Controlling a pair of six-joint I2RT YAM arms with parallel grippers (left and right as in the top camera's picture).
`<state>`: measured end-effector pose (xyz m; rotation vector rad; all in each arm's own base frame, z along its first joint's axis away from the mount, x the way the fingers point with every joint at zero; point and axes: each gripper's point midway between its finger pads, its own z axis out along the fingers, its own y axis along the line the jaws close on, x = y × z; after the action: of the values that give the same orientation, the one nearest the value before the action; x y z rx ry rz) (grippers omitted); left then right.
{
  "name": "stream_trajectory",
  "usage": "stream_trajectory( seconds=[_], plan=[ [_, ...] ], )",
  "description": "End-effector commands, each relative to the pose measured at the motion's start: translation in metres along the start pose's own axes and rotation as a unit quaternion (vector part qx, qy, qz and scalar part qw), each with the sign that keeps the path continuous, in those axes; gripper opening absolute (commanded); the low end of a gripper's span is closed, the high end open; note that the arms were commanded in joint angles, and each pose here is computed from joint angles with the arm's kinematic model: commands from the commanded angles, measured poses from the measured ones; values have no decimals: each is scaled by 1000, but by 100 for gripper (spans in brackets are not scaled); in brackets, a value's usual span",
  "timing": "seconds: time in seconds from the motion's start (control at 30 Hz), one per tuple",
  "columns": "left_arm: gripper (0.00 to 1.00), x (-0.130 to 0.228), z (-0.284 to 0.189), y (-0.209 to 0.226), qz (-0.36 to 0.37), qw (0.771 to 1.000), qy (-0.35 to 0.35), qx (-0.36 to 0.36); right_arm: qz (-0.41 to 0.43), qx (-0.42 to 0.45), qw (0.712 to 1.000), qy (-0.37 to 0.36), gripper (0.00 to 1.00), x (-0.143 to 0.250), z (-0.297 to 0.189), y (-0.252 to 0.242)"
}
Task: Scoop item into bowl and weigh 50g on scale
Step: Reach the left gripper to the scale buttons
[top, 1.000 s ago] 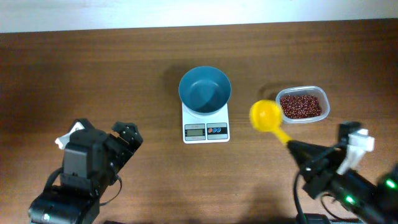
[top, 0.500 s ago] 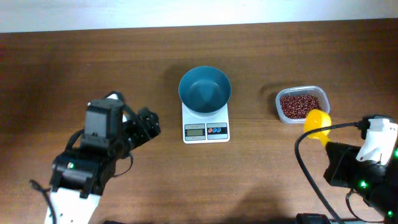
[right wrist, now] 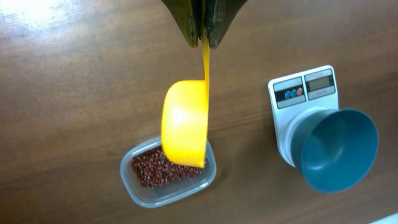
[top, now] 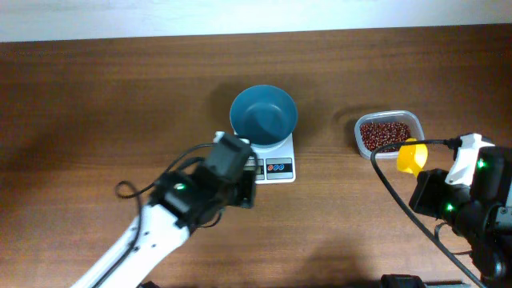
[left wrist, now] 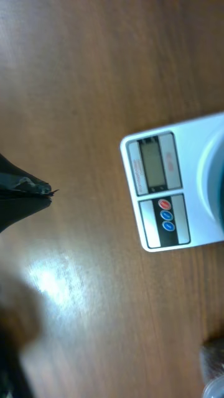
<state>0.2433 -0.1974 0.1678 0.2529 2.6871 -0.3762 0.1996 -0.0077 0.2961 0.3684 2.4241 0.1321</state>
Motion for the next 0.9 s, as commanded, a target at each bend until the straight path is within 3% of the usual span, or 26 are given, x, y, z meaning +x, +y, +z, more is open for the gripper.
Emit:
stream_trajectory(
  seconds=[0.0,0.1,0.23,0.53,0.87],
  plan=[
    [0,-7,25,-10,63,997,-12,-50,5,-9,1000,5,4,-1,3,3],
    [0,-7,53,-14,142,986,-9,-91,6,-6,1000,17,4,-2,10,3],
    [0,-11,82,-13,194,973,-6,-121,7,-4,1000,22,4,-4,15,3],
    [0,-19,130,-23,205,972,-16,-116,6,-5,1000,19,4,-7,17,4],
    [0,-19,131,-24,212,971,-15,-114,6,-7,1000,13,4,-10,17,5]
  ],
)
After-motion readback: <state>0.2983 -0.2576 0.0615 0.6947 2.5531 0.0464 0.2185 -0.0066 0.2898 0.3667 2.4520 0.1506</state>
